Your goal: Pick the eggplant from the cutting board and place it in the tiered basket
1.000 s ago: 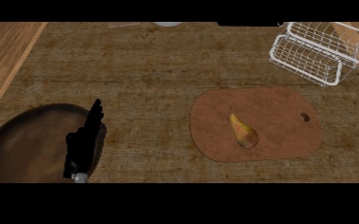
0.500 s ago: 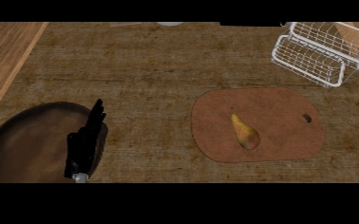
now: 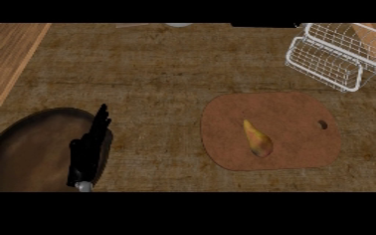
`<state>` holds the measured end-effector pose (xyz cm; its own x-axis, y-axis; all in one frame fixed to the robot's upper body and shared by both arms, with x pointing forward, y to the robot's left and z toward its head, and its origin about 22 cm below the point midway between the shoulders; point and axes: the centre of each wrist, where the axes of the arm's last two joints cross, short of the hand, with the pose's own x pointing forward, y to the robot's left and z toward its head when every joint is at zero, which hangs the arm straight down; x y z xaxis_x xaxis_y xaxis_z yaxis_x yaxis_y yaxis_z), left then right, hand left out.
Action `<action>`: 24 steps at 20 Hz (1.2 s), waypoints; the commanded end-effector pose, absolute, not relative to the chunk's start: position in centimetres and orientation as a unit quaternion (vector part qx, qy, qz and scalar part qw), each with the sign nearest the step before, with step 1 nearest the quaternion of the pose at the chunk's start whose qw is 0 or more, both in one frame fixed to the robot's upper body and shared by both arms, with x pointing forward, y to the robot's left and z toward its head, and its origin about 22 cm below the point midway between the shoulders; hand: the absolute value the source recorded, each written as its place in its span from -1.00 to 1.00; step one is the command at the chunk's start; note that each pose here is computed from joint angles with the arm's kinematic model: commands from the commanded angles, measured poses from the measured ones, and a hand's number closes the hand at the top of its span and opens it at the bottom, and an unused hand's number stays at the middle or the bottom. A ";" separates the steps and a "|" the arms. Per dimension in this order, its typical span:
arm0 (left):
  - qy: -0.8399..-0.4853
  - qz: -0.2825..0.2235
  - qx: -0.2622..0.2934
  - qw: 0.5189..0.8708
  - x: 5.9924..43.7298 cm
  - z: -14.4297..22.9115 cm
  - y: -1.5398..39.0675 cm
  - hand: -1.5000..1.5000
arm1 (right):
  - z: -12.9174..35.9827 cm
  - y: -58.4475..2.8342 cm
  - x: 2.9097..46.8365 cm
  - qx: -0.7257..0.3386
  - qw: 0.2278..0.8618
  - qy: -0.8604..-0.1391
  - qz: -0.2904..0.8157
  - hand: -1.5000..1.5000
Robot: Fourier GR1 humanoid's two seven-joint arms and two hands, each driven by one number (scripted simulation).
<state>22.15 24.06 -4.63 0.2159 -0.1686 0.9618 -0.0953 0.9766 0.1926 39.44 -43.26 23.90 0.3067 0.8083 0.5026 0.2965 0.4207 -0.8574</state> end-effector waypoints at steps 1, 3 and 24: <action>-0.611 -0.025 0.109 0.784 23.2 -5.1 22.6 0.00 | 20.4 -41.4 41.5 -0.500 0.645 -0.547 0.188 1.00; -0.616 -0.028 0.104 0.780 22.7 -4.7 22.2 0.00 | 19.6 -42.9 41.1 -0.504 0.646 -0.538 0.201 1.00; -0.610 -0.015 0.106 0.785 22.4 -5.5 23.1 0.00 | 21.5 -47.7 39.0 -0.360 0.609 -0.689 -0.160 -1.00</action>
<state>22.54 23.55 -4.68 0.2165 -0.1634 0.9625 -0.0986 0.9772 0.1881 40.07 -45.86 19.65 0.0534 0.3369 0.9400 0.5666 0.7650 -0.3064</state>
